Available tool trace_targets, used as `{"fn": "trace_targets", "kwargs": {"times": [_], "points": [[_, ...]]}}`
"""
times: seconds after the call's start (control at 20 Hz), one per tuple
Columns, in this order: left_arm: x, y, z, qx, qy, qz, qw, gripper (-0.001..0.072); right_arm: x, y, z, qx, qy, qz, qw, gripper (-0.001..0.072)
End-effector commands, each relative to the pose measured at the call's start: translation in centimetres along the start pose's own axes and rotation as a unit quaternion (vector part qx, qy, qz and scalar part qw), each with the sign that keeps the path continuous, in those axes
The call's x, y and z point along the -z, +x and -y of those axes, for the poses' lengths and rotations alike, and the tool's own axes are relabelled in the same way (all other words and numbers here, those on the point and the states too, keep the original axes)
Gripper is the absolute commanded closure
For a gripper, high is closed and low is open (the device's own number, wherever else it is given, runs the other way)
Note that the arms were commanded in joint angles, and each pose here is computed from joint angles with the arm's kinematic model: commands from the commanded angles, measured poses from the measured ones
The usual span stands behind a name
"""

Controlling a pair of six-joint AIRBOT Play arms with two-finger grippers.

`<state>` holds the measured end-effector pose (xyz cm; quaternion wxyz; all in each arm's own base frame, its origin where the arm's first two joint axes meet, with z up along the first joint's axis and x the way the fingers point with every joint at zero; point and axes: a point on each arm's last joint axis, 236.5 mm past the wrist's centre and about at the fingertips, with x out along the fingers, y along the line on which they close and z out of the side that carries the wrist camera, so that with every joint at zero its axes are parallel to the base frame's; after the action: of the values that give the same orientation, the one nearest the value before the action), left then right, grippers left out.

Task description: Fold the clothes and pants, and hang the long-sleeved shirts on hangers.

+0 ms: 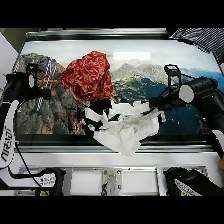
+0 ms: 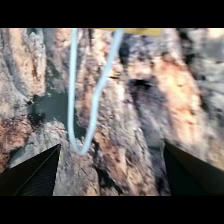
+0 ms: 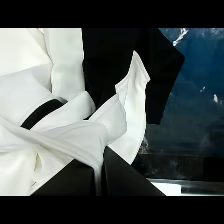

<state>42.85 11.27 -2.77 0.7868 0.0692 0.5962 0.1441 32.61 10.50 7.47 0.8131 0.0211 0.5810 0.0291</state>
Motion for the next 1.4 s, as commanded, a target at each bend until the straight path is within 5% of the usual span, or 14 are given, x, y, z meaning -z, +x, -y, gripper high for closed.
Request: {"fn": "trace_targets", "kwargs": {"times": [0.0,0.8,0.85,1.05,1.15,1.25,1.35], "points": [[1.0,5.3,-2.1,-0.033,0.007,-0.032,0.999,0.0017,0.0,0.0,0.0,0.000,0.000,0.000,1.000,0.0687],[-0.1,11.2,-2.0,-0.024,0.013,-0.006,1.000,0.0032,0.0,0.1,0.0,0.000,0.000,-0.001,1.000,0.0687],[-0.1,11.2,-2.0,-0.024,0.013,-0.005,1.000,0.0178,0.0,0.1,0.0,0.000,0.000,-0.001,1.000,0.0687],[-0.1,11.2,-2.0,-0.024,0.013,-0.005,1.000,0.0572,0.0,0.1,0.0,0.000,0.000,-0.001,1.000,0.0687],[-0.1,11.2,-1.9,-0.024,0.013,-0.005,1.000,0.0590,0.0,0.1,0.0,0.000,0.000,-0.001,1.000,0.0687],[0.0,11.2,-1.9,-0.024,0.013,-0.006,1.000,0.0691,0.0,0.1,0.0,0.000,0.000,-0.001,1.000,0.0687],[0.2,11.1,-2.0,-0.025,0.013,-0.011,1.000,0.0691,0.0,0.1,0.0,0.000,0.000,-0.001,1.000,0.0687]]}}
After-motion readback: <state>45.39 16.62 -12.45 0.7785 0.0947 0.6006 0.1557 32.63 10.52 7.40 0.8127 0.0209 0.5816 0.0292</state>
